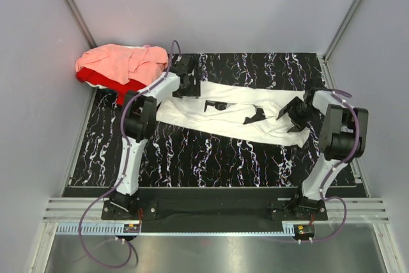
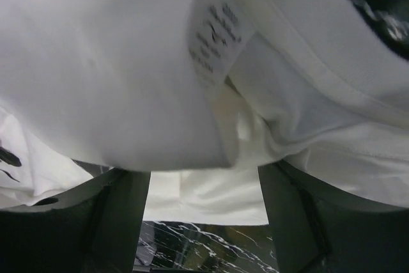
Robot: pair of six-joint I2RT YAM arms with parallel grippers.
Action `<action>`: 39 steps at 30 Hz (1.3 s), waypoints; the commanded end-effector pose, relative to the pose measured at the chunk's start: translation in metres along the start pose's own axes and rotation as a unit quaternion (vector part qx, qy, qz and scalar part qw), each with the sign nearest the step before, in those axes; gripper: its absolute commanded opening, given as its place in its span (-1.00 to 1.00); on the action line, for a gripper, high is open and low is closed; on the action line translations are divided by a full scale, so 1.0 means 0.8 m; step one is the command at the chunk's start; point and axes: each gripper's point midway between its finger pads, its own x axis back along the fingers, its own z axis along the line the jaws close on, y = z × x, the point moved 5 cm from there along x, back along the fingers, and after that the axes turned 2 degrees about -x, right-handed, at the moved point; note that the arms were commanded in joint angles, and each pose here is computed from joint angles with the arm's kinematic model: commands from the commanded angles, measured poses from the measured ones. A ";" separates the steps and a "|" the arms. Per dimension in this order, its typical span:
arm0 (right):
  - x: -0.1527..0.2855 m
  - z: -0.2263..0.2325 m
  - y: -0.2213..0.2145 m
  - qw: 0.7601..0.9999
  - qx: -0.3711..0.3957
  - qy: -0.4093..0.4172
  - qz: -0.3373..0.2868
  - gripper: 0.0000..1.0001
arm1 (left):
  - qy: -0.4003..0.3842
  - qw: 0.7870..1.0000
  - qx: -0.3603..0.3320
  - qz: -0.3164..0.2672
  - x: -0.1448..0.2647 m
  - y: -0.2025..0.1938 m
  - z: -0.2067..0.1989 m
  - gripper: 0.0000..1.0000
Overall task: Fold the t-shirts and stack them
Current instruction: Fold the tshirt
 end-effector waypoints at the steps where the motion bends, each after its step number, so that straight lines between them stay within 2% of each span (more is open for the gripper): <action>1: -0.036 0.021 0.031 0.998 0.048 -0.033 0.006 0.48 | 0.013 0.997 0.028 0.077 0.014 -0.049 0.004 0.54; 4: -0.050 0.038 0.063 0.997 0.056 -0.052 -0.002 0.45 | 0.005 0.993 0.029 0.114 0.029 -0.088 0.000 0.51; 6: -0.040 0.066 0.097 0.997 0.060 -0.044 -0.034 0.43 | -0.017 0.991 0.032 0.131 0.051 -0.105 -0.011 0.50; 7: -0.053 0.070 0.105 0.997 0.055 -0.053 -0.031 0.43 | -0.019 0.986 0.025 0.165 0.054 -0.140 -0.016 0.45; 9: -0.039 0.112 0.140 0.997 0.043 -0.019 -0.061 0.41 | -0.033 0.985 0.031 0.166 0.080 -0.162 -0.030 0.43; 10: -0.064 0.117 0.143 0.998 0.038 -0.022 -0.046 0.40 | -0.049 0.983 0.021 0.173 0.090 -0.183 -0.049 0.43; 11: -0.069 0.132 0.150 0.998 0.032 -0.013 -0.049 0.39 | -0.050 0.980 0.023 0.190 0.104 -0.219 -0.046 0.44; 12: -0.051 0.171 0.167 0.997 0.040 0.025 -0.064 0.39 | -0.077 0.978 0.046 0.186 0.110 -0.230 -0.063 0.44; 13: -0.089 0.181 0.158 0.998 0.048 0.019 -0.039 0.38 | -0.094 0.976 0.039 0.193 0.120 -0.254 -0.082 0.43; 14: -0.093 0.203 0.155 0.997 0.060 0.037 -0.032 0.38 | -0.110 0.974 0.046 0.194 0.127 -0.282 -0.086 0.43; 15: -0.064 0.247 0.165 0.991 0.081 0.085 -0.062 0.39 | -0.131 0.967 0.067 0.207 0.137 -0.298 -0.103 0.43; 16: -0.101 0.262 0.147 0.990 0.096 0.093 -0.042 0.41 | -0.152 0.962 0.050 0.220 0.150 -0.326 -0.126 0.43; 17: -0.099 0.283 0.143 0.986 0.101 0.127 -0.043 0.43 | -0.175 0.959 0.049 0.218 0.158 -0.340 -0.142 0.43; 18: -0.097 0.309 0.148 0.975 0.110 0.189 -0.047 0.46 | -0.201 0.948 0.047 0.241 0.176 -0.365 -0.168 0.43; 20: -0.098 0.360 0.102 0.956 0.138 0.257 -0.028 0.54 | -0.243 0.936 0.051 0.251 0.197 -0.381 -0.200 0.43; 21: -0.099 0.382 0.089 0.940 0.162 0.300 -0.029 0.57 | -0.272 0.926 0.068 0.253 0.211 -0.380 -0.222 0.43; 22: -0.091 0.398 0.076 0.929 0.182 0.322 -0.030 0.59 | -0.290 0.921 0.056 0.256 0.227 -0.391 -0.239 0.43; 24: -0.068 0.437 0.040 0.894 0.243 0.375 -0.032 0.68 | -0.322 0.915 0.043 0.239 0.261 -0.386 -0.267 0.43; 25: -0.056 0.445 0.036 0.888 0.254 0.381 -0.043 0.72 | -0.320 0.918 0.035 0.230 0.270 -0.383 -0.270 0.43; 26: -0.043 0.450 0.037 0.887 0.258 0.379 -0.060 0.75 | -0.296 0.927 0.026 0.230 0.280 -0.382 -0.260 0.44; 27: -0.046 0.446 0.051 0.897 0.242 0.360 -0.085 0.77 | -0.276 0.939 0.015 0.204 0.281 -0.375 -0.252 0.45; 28: -0.006 0.452 0.061 0.890 0.238 0.373 -0.111 0.78 | -0.264 0.945 0.010 0.193 0.287 -0.370 -0.245 0.45; 30: 0.006 0.440 0.089 0.896 0.210 0.367 -0.139 0.81 | -0.228 0.957 -0.005 0.177 0.307 -0.364 -0.215 0.46; 31: 0.034 0.442 0.094 0.890 0.209 0.375 -0.150 0.82 | -0.204 0.968 -0.006 0.147 0.310 -0.355 -0.202 0.46; 33: 0.066 0.443 0.101 0.883 0.215 0.385 -0.161 0.84 | -0.190 0.973 -0.009 0.129 0.338 -0.348 -0.174 0.47; 35: 0.095 0.443 0.104 0.875 0.221 0.398 -0.163 0.87 | -0.169 0.982 -0.007 0.078 0.360 -0.331 -0.146 0.53; 36: 0.109 0.442 0.103 0.874 0.222 0.401 -0.164 0.87 | -0.148 0.988 -0.011 0.046 0.361 -0.321 -0.133 0.56; 38: 0.153 0.439 0.097 0.863 0.234 0.410 -0.180 0.88 | -0.125 0.992 -0.010 0.027 0.367 -0.314 -0.107 0.61; 39: 0.143 0.428 0.096 0.873 0.233 0.391 -0.174 0.88 | -0.117 0.993 -0.012 0.024 0.363 -0.313 -0.098 0.61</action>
